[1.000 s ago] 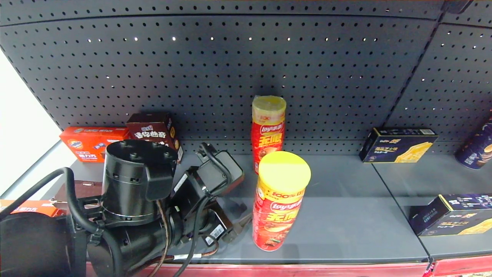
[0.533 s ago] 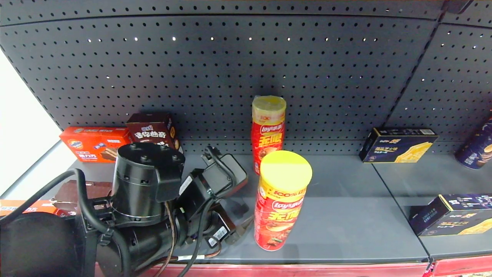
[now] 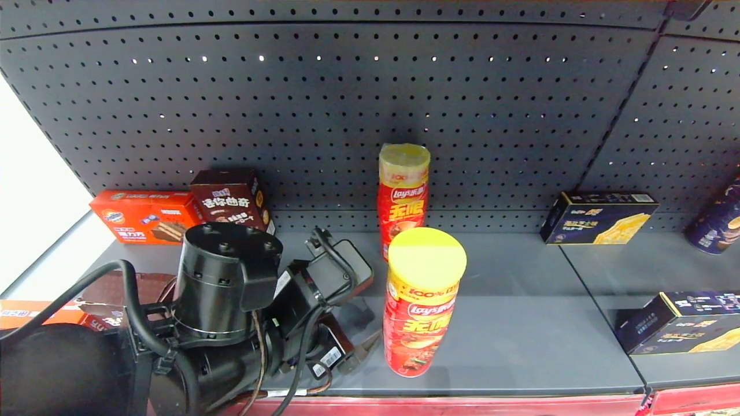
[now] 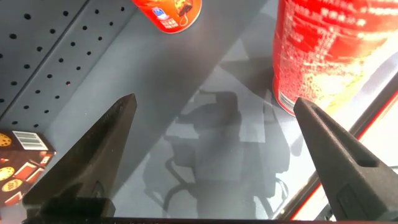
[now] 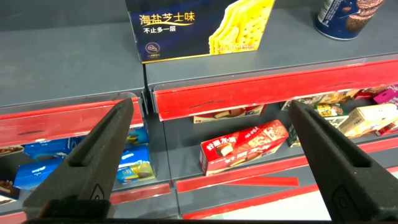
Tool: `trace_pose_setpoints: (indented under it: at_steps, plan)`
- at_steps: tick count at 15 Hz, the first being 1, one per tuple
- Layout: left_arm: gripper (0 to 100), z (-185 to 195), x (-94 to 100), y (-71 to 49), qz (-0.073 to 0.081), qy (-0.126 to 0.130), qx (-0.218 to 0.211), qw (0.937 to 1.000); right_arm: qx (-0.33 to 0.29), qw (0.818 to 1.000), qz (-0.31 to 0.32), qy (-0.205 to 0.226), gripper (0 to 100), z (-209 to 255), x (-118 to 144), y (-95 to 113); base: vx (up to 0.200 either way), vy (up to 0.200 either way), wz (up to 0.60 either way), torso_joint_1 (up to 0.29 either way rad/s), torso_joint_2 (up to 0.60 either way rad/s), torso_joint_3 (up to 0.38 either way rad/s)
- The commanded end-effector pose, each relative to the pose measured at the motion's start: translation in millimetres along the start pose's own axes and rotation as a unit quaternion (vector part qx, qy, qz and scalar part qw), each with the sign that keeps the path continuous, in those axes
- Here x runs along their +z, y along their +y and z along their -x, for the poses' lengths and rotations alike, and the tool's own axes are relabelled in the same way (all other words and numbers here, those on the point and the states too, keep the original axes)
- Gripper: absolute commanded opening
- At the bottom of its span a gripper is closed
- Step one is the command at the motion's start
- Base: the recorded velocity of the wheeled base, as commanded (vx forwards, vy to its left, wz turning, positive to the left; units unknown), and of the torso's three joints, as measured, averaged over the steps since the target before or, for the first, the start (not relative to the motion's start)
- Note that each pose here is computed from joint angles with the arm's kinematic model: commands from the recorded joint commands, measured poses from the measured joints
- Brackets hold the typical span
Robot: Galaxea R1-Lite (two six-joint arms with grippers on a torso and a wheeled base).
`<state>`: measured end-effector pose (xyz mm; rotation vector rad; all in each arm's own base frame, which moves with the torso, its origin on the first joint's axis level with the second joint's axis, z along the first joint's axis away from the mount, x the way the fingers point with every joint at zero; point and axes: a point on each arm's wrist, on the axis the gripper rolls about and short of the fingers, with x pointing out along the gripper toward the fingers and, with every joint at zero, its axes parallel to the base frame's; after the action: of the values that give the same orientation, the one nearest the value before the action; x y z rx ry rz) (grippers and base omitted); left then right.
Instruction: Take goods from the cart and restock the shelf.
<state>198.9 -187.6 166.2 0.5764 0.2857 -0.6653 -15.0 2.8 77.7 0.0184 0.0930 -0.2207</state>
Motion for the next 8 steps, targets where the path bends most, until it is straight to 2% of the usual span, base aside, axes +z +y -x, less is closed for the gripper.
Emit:
trace_pose_setpoints:
  at_steps: [1,8]
  plan:
    - [100,-0.5,2.3,0.4,0.0,-0.004,0.001,1.0,0.001,1.0,0.0,0.0,100,-0.1,0.1,0.0,0.0,0.0,0.0,0.0,0.0,0.0]
    - [100,-4.2,-0.4,-3.6,-0.002,0.004,-0.005,1.0,0.0,1.0,0.0,0.0,100,-0.1,0.1,0.0,0.0,0.0,0.0,0.0,0.0,0.0]
